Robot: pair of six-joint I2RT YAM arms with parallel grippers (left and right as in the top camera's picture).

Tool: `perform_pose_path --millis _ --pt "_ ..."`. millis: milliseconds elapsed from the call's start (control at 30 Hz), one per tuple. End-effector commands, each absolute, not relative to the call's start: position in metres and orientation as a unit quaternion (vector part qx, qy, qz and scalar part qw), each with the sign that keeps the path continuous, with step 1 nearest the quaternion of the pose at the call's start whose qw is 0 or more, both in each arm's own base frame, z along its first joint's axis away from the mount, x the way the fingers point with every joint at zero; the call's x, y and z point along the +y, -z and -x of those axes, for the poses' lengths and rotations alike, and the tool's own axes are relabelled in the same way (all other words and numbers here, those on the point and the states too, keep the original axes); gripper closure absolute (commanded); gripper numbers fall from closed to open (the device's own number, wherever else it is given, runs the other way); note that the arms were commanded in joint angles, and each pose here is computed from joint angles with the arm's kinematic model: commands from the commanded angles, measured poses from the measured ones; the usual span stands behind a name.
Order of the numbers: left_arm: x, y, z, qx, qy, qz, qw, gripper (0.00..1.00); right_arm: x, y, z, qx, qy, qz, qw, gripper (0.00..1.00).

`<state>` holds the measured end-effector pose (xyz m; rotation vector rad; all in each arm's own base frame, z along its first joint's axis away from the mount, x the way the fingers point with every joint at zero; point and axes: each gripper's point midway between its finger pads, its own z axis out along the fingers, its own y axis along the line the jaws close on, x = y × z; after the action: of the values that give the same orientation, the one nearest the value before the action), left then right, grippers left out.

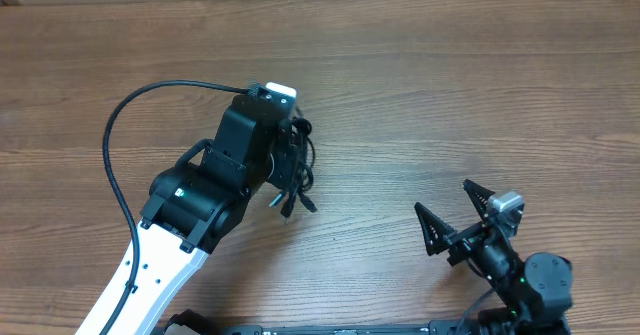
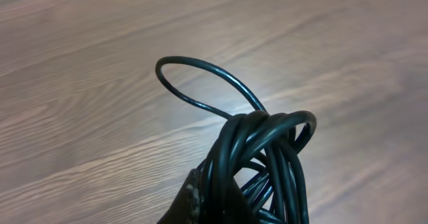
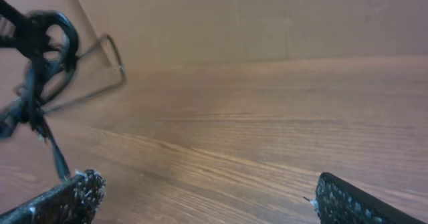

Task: Untangle cables
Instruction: 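Move the right gripper toward the held bundle and grasp a cable loop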

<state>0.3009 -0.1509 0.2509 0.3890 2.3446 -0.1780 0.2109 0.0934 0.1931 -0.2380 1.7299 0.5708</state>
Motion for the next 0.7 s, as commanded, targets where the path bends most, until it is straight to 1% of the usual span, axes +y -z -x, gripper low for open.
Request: perform_pose_path --millis 0,133,267,367,467,533,667 --pt "-0.179 -0.267 -0.287 0.888 0.138 -0.232 0.371 0.96 0.096 -0.223 -0.206 0.752 -0.231 0.136 0.603 0.0" --pt "-0.19 -0.27 -0.282 0.877 0.165 -0.26 0.37 0.96 0.099 -0.233 -0.209 0.781 -0.232 0.141 0.563 0.0" --pt "-0.208 -0.275 -0.27 0.843 0.2 -0.334 0.37 0.96 0.122 -0.254 -0.205 0.776 -0.291 0.18 0.529 0.0" --pt "-0.222 -0.279 -0.256 0.814 0.239 -0.384 0.364 0.96 0.137 -0.273 -0.205 0.748 -0.33 0.214 0.535 0.0" --pt "-0.232 -0.284 -0.247 0.795 0.269 -0.405 0.361 0.96 0.15 -0.285 -0.198 0.731 -0.393 0.213 0.516 0.0" --pt "-0.238 -0.291 -0.245 0.782 0.289 -0.412 0.367 0.96 0.159 -0.3 -0.19 0.715 -0.457 0.197 0.491 0.0" --pt "-0.246 -0.304 -0.248 0.76 0.306 -0.42 0.39 0.96 0.161 -0.317 -0.19 0.701 -0.492 0.172 0.487 0.0"
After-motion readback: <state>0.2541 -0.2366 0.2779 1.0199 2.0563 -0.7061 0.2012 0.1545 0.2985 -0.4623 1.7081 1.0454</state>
